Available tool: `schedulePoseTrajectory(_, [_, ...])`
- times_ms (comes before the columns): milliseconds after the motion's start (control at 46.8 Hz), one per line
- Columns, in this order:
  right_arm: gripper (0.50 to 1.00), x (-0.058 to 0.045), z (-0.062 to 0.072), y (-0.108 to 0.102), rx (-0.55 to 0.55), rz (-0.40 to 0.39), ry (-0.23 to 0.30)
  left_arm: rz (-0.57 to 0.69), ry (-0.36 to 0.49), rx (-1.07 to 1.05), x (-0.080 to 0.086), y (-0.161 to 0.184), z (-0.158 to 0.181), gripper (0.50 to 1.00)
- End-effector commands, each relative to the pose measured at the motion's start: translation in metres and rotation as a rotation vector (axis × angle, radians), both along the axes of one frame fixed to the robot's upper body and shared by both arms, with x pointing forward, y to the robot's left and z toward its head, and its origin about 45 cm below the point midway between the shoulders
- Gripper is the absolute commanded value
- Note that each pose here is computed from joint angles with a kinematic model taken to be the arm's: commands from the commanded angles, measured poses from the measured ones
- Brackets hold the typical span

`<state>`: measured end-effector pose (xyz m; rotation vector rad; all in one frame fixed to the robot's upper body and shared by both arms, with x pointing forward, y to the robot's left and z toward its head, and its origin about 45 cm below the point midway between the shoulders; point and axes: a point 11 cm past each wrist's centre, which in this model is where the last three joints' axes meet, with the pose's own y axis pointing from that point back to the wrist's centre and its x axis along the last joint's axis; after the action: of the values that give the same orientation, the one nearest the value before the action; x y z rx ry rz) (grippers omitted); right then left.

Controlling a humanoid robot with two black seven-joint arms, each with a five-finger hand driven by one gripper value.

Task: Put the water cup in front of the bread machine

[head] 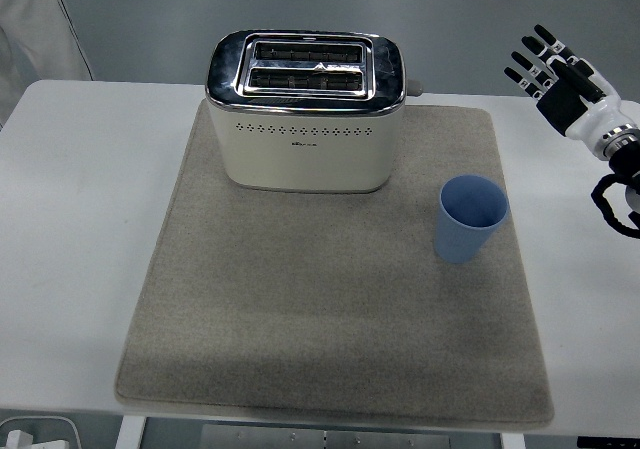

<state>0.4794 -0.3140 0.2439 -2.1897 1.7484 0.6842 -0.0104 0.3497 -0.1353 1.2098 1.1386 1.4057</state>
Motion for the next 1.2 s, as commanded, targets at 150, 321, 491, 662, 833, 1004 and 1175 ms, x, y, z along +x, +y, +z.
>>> schedulePoseTrajectory(150, [0.926, -0.002, -0.002, 0.003, 0.000, 0.019, -0.001, 0.000, 0.000, 0.000, 0.000, 0.000, 0.000, 1.000])
schedulePoseTrajectory(321, [0.926, -0.005, -0.002, 0.004, 0.012, 0.070, -0.022, -0.005, -0.001, -0.012, 0.001, -0.004, -0.001, 1.000])
schedulePoseTrajectory(491, [0.926, -0.010, 0.000, 0.004, 0.021, 0.123, -0.046, -0.003, -0.001, -0.003, 0.001, -0.001, 0.000, 1.000])
schedulePoseTrajectory(662, [0.926, -0.018, -0.001, -0.005, 0.023, 0.174, -0.067, -0.003, -0.001, -0.005, 0.001, -0.002, 0.000, 1.000])
schedulePoseTrajectory(833, [0.928, -0.027, -0.002, -0.020, -0.035, 0.217, -0.077, -0.005, -0.001, -0.003, 0.001, -0.001, 0.000, 1.000])
schedulePoseTrajectory(1004, [0.926, -0.040, -0.004, -0.041, -0.082, 0.265, -0.081, -0.003, -0.001, -0.003, 0.001, -0.001, 0.000, 1.000])
schedulePoseTrajectory(1175, [0.928, -0.049, -0.011, -0.059, -0.131, 0.247, -0.053, -0.003, -0.001, -0.003, 0.001, -0.001, 0.000, 1.000])
